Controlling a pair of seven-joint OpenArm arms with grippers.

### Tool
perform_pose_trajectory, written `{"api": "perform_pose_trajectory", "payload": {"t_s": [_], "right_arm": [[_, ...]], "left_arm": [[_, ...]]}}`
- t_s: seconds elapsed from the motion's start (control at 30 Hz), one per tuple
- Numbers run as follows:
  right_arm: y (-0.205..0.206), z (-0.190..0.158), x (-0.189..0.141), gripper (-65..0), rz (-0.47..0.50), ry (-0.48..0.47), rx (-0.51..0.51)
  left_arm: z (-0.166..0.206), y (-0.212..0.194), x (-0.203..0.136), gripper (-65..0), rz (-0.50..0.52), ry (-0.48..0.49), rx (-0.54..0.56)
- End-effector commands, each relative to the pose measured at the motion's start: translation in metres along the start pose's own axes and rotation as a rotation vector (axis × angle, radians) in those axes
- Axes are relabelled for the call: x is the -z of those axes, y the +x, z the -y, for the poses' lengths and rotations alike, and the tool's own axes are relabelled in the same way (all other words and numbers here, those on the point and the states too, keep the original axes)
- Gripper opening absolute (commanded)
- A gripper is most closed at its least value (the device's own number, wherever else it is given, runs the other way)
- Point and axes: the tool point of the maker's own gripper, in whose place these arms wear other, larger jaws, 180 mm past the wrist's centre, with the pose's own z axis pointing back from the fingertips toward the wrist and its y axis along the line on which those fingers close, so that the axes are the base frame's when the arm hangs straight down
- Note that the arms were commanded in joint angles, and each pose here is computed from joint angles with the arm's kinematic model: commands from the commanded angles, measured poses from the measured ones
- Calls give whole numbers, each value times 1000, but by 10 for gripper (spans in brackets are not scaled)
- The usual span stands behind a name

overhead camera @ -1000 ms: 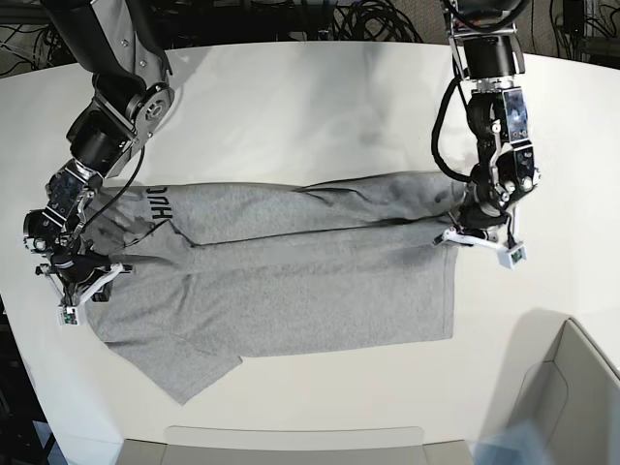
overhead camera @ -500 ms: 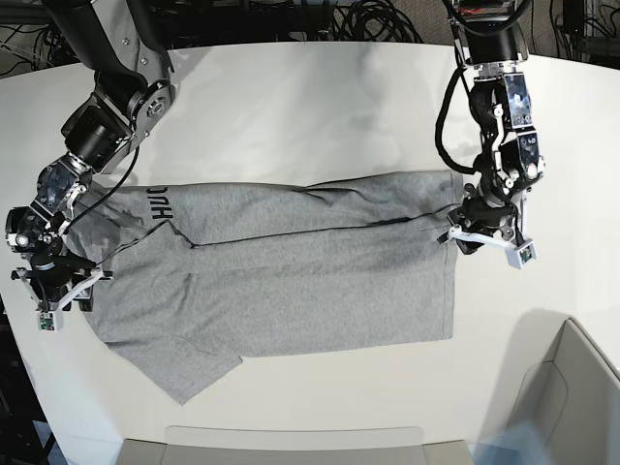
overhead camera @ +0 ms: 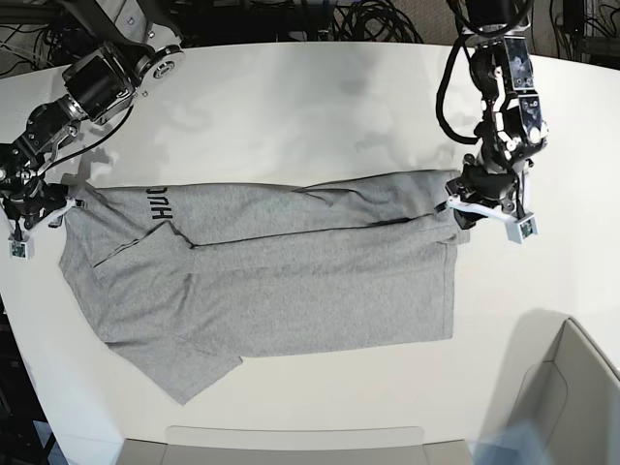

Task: Fold the T-shirt properly
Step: 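Open both grippers and raise them off the folded edge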

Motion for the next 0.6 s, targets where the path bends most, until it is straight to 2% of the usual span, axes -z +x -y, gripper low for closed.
{"api": "perform_pose_trajectory", "payload": {"t_s": [0.0, 0.13, 0.27, 0.43, 0.57], "right_arm": [[13, 10, -6, -423, 51, -13, -14], [-5, 2, 3, -423, 20, 41, -5], [-31, 2, 27, -424, -66, 112, 28], [-38, -9, 47, -424, -34, 187, 79], [-52, -17, 56, -424, -67, 224, 99]], "left_arm": [[2, 14, -5, -435, 51, -7, 6], [-1, 8, -7, -435, 40, -3, 10], [-3, 1, -7, -435, 23, 2, 13], [-5, 0, -7, -435, 23, 7, 10], [-8, -4, -8, -435, 13, 13, 10]]}}
